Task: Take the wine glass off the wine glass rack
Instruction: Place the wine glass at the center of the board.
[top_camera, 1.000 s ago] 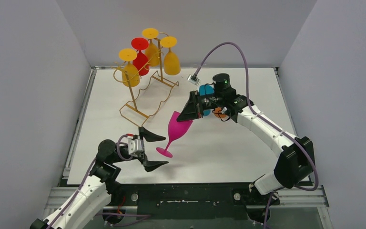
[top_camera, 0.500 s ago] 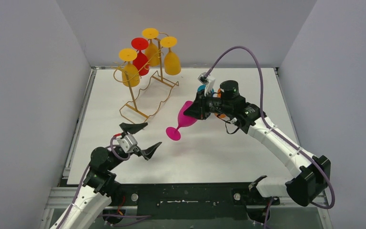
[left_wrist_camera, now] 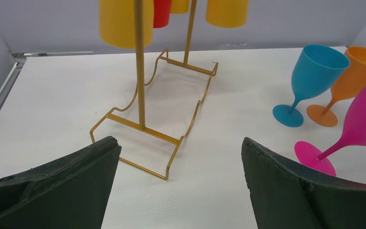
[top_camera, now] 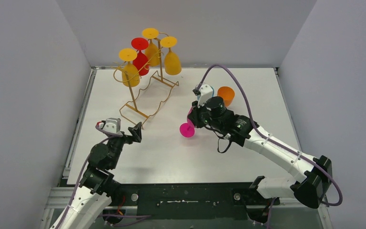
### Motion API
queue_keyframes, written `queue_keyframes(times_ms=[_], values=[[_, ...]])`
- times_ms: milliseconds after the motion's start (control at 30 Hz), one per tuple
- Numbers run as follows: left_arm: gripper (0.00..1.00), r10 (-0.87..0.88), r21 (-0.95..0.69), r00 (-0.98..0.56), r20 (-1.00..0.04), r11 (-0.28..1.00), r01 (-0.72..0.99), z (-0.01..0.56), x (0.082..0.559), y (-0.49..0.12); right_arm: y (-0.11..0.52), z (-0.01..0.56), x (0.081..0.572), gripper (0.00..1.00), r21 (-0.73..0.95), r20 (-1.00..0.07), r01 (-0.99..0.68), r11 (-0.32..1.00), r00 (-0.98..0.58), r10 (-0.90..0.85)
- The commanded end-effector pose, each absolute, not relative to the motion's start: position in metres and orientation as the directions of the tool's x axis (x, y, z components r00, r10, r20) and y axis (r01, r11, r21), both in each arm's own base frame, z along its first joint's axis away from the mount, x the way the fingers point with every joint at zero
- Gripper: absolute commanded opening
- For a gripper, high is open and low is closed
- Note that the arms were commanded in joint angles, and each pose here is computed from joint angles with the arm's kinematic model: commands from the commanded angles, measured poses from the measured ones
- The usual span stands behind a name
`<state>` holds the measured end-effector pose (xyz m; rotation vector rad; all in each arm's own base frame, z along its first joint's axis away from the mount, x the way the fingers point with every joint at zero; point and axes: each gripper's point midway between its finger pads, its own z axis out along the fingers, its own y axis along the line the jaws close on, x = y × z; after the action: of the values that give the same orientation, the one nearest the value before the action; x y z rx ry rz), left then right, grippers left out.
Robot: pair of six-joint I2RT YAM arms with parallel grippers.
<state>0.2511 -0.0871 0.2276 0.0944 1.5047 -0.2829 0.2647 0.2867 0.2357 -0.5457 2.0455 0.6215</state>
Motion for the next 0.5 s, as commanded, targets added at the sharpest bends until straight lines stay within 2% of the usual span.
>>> queue_keyframes(times_ms=[0,233,467], values=[[0.97,-0.202,-0.194,0.054,-0.978,0.973,0.128,0.25,0.254,-0.068,0.261,0.25,0.289,0.0,0.14,-0.898,-0.439,0.888,-0.435,-0.073],[0.97,-0.196,-0.19,0.03,-0.98,0.971,0.143,0.25,0.254,-0.072,0.206,0.235,0.284,0.0,0.165,-0.887,-0.174,0.971,-0.457,0.068],[0.97,-0.171,-0.16,0.039,-0.985,0.968,0.193,0.25,0.252,-0.079,0.133,0.223,0.283,0.0,0.088,-0.882,0.086,0.992,-0.456,0.118]])
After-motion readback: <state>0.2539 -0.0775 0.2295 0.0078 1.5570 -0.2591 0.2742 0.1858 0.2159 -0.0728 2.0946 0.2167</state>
